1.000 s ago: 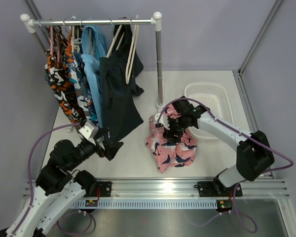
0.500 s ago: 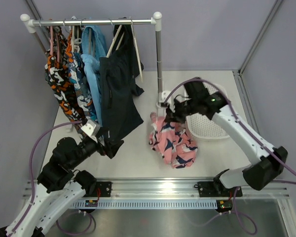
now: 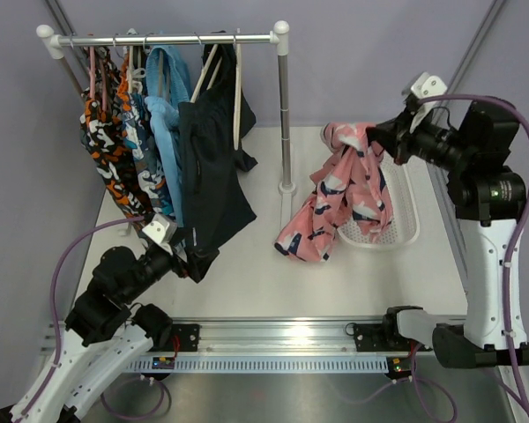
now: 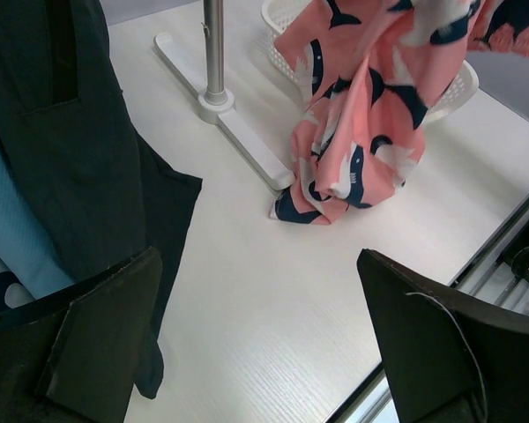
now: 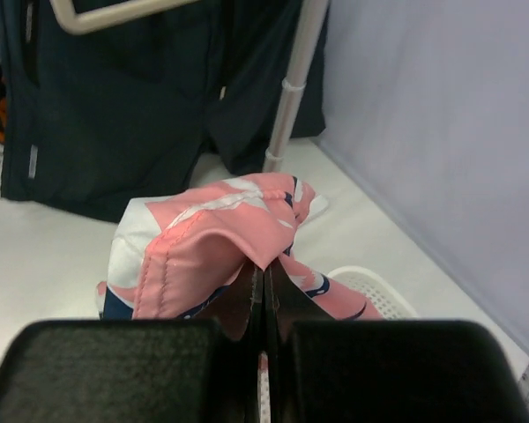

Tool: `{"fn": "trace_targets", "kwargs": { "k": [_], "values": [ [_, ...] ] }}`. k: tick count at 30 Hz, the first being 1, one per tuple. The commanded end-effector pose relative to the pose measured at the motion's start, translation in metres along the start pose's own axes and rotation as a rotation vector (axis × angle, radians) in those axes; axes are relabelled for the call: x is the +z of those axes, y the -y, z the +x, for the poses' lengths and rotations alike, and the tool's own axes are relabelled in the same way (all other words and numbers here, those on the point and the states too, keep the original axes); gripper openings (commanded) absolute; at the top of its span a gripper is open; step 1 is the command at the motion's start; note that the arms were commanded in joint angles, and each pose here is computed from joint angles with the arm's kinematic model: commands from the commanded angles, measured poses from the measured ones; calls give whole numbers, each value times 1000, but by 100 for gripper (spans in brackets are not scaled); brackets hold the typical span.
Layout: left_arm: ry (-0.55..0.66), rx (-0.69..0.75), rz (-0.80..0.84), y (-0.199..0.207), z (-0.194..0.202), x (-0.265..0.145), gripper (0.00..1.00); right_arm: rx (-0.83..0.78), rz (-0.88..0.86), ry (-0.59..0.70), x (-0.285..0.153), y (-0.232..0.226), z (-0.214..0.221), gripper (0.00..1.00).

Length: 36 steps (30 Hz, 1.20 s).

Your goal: Remove the shorts from the hanger

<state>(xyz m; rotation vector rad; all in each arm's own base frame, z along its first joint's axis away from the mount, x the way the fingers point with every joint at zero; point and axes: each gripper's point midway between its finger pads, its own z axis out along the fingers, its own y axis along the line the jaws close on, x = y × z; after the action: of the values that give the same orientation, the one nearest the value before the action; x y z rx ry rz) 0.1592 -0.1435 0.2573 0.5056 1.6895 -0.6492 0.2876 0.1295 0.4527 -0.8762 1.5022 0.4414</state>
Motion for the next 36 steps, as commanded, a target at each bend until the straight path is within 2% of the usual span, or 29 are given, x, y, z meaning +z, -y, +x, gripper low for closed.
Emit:
{"fn": "trace_targets", "kwargs": {
  "k": [1, 9, 17, 24, 29, 30, 36],
  "values": [
    [63, 3, -6, 0, -17, -2, 99, -32, 145, 152, -20, 31, -69, 0],
    [64, 3, -9, 0, -17, -2, 99, -83, 355, 281, -45, 86, -137, 0],
    [66, 3, -7, 0, -17, -3, 99, -108, 510, 271, -68, 135, -140, 0],
    [66, 2, -6, 1, -17, -3, 99, -46, 511, 225, -71, 161, -106, 0],
    [64, 2, -4, 1, -17, -2, 99, 24, 380, 178, -51, 144, -68, 0],
    [62, 1, -5, 1, -17, -2, 99, 66, 359, 152, -43, 145, -46, 0],
    [52, 0, 0, 1, -15, 0, 99, 185, 199, 101, -17, 125, 13, 0]
  ]
}}
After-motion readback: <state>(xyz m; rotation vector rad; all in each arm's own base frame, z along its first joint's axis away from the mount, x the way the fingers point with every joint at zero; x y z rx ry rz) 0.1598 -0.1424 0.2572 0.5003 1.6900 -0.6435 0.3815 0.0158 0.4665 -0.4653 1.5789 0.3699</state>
